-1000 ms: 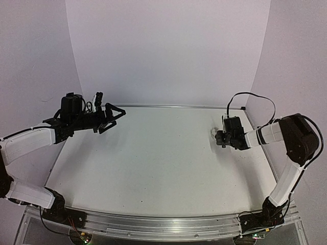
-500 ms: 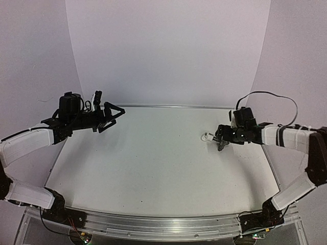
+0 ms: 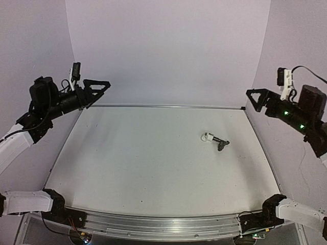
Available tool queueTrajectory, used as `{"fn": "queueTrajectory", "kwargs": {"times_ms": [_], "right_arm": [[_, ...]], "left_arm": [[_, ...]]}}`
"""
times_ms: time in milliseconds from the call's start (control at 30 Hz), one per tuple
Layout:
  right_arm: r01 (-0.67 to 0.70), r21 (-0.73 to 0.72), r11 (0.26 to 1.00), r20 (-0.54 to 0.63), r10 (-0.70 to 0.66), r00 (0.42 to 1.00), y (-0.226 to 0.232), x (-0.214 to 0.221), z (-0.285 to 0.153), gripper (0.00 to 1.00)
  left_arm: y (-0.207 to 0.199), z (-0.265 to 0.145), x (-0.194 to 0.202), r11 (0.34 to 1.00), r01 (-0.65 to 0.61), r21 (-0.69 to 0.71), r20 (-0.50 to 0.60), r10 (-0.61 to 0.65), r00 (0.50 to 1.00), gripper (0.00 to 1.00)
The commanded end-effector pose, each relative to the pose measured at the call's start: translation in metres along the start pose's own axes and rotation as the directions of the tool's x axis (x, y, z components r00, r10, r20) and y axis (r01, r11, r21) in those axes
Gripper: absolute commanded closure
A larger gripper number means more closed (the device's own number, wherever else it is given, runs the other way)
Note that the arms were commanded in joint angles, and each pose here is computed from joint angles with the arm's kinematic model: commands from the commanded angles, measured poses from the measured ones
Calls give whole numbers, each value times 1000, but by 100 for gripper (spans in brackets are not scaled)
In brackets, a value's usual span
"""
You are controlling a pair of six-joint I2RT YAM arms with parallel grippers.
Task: Install the water faucets
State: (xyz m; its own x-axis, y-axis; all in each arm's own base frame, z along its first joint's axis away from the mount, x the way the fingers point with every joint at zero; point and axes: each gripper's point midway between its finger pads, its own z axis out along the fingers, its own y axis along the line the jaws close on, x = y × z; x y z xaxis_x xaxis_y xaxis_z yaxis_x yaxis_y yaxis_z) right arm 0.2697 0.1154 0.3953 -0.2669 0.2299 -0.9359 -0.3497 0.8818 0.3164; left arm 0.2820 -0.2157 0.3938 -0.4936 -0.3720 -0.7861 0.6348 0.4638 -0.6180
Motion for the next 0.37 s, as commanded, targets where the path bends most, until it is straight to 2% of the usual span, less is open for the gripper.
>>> {"fn": "queueTrajectory", "kwargs": {"times_ms": [0, 200, 333], "right_arm": [[75, -47, 996, 114, -69, 991, 21, -47, -40, 2], [97, -33, 995, 184, -89, 979, 25, -68, -63, 2], [101, -47, 994, 206, -89, 974, 25, -64, -70, 2]], "left_arm": [[-53, -43, -55, 981, -195, -3, 191, 192, 963, 0], [-72, -76, -78, 963, -251, -96, 260, 268, 928, 0], [-79, -90, -84, 958, -257, -124, 283, 283, 917, 0]]}}
